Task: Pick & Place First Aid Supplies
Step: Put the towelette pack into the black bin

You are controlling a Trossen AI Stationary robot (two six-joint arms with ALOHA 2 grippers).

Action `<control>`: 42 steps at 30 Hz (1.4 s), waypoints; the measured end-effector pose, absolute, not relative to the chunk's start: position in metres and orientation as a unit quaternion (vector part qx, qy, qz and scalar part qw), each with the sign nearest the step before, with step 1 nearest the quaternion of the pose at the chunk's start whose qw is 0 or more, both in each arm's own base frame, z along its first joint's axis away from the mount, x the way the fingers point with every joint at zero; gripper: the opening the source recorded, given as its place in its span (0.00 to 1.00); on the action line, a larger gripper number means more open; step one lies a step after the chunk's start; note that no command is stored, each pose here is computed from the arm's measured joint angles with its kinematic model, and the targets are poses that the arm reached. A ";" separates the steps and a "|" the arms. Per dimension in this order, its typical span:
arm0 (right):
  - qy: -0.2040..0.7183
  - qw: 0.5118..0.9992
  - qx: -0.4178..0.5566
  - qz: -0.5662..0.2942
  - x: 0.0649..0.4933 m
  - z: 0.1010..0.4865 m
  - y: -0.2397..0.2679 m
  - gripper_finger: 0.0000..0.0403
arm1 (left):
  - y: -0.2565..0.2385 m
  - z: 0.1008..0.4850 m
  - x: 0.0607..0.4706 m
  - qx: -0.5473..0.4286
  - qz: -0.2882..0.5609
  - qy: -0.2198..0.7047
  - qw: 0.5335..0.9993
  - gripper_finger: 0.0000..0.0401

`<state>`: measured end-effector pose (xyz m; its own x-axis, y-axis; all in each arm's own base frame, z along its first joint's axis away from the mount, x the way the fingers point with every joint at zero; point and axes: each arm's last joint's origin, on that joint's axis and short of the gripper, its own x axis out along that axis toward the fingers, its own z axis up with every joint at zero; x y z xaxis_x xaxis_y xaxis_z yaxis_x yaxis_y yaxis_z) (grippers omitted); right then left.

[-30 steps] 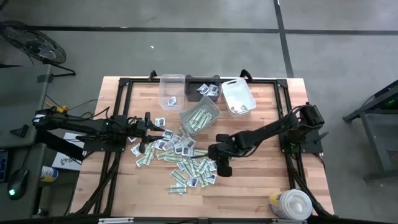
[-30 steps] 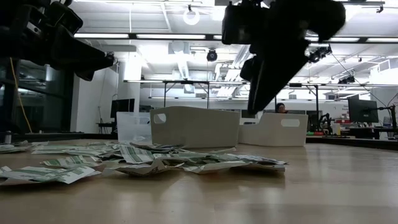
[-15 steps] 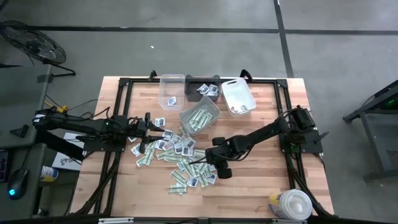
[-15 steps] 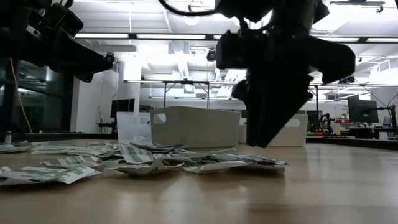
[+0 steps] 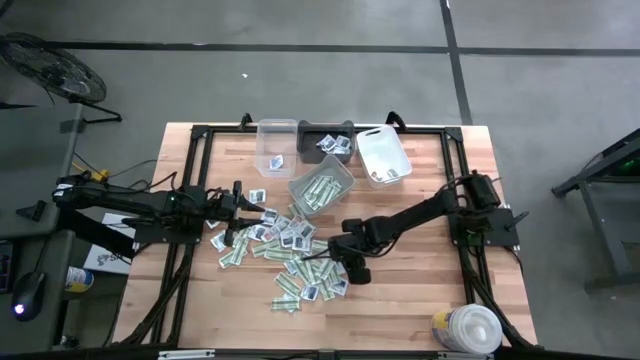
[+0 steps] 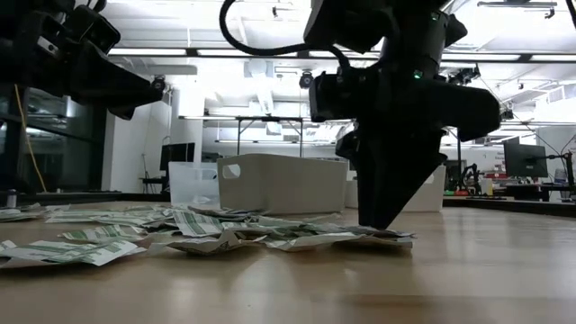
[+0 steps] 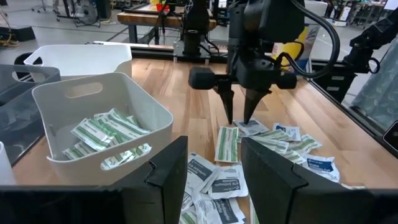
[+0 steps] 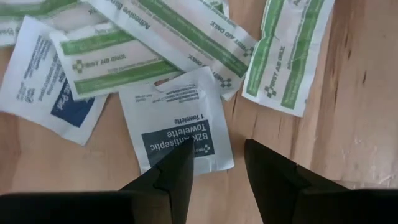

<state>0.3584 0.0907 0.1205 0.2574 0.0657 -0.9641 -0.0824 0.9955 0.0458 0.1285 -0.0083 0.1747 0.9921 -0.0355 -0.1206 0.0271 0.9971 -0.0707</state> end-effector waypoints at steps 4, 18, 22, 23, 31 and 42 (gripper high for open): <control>0.616 0.786 0.009 0.046 0.359 0.115 0.091 0.33 | -0.008 0.175 0.129 -0.034 -0.016 0.061 0.997 0.37; 0.625 0.779 0.046 0.028 0.359 0.114 0.084 0.04 | -0.008 0.175 0.129 -0.034 -0.016 0.061 0.997 0.37; 0.625 0.778 0.059 0.020 0.359 0.114 0.085 0.01 | -0.008 0.175 0.129 -0.034 -0.016 0.061 0.997 0.37; 0.625 0.778 0.062 0.017 0.359 0.114 0.085 0.02 | -0.008 0.175 0.129 -0.034 -0.016 0.061 0.997 0.37; 0.610 0.788 0.085 -0.018 0.352 0.137 0.083 0.00 | -0.008 0.175 0.129 -0.034 -0.016 0.061 0.997 0.37; 0.576 0.806 0.134 -0.026 0.338 0.183 0.087 0.00 | -0.008 0.172 0.128 -0.034 -0.015 0.075 0.996 0.37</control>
